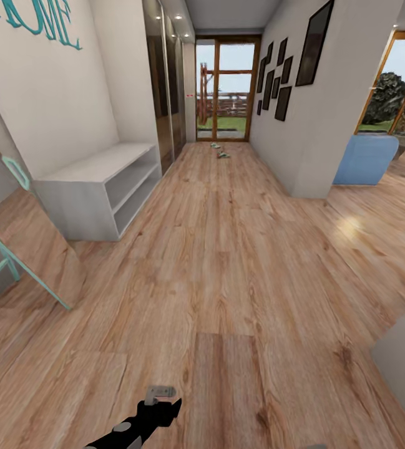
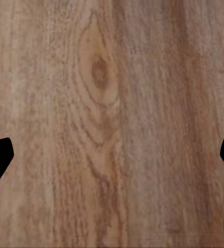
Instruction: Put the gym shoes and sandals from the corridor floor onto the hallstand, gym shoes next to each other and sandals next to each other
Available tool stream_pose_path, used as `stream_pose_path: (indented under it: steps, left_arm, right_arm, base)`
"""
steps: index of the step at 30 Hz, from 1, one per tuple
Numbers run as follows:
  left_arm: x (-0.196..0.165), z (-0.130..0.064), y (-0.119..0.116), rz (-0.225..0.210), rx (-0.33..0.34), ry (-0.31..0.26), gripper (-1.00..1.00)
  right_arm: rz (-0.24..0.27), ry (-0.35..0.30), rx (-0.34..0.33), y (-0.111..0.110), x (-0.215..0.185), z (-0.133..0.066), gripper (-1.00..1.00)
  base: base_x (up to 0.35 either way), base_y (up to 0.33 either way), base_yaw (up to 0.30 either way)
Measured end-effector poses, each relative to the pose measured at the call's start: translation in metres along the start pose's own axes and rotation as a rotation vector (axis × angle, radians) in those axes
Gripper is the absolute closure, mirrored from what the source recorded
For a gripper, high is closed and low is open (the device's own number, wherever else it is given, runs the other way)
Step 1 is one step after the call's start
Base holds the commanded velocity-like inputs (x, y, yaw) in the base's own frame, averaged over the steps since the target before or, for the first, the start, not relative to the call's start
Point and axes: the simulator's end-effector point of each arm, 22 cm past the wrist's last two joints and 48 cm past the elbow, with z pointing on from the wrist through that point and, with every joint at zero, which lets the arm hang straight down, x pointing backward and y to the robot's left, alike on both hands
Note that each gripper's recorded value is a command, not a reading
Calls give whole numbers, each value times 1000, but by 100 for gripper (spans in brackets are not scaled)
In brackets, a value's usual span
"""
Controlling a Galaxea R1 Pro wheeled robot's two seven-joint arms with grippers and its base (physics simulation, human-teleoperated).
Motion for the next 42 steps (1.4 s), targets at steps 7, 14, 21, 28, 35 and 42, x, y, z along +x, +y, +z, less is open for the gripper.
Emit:
stream_pose_path:
  steps: [7, 14, 21, 28, 35, 42]
  left_arm:
    - [0, 0, 0, 0, 0, 0, -100]
    - [0, 0, 0, 0, 0, 1, -100]
    - [2, 1, 0, -1, 0, 3, -100]
    - [3, 1, 1, -2, 0, 6, -100]
    - [4, 1, 1, -2, 0, 7, -100]
    - [4, 1, 1, -2, -1, 7, -100]
  right_arm:
    - [0, 0, 0, 0, 0, 0, -100]
    - [0, 1, -1, 0, 0, 0, -100]
    - [-1, 4, -1, 1, 2, 0, -100]
    - [-1, 7, -2, 1, 3, 1, -100]
    - [-2, 7, -2, 1, 3, 1, -100]
    - [-2, 7, -2, 1, 3, 1, -100]
  base:
    - [346, 4, 0]
    - [346, -2, 0]
    - [346, -59, 0]
    - [346, -87, 0]
    - [346, -92, 0]
    - [346, -92, 0]
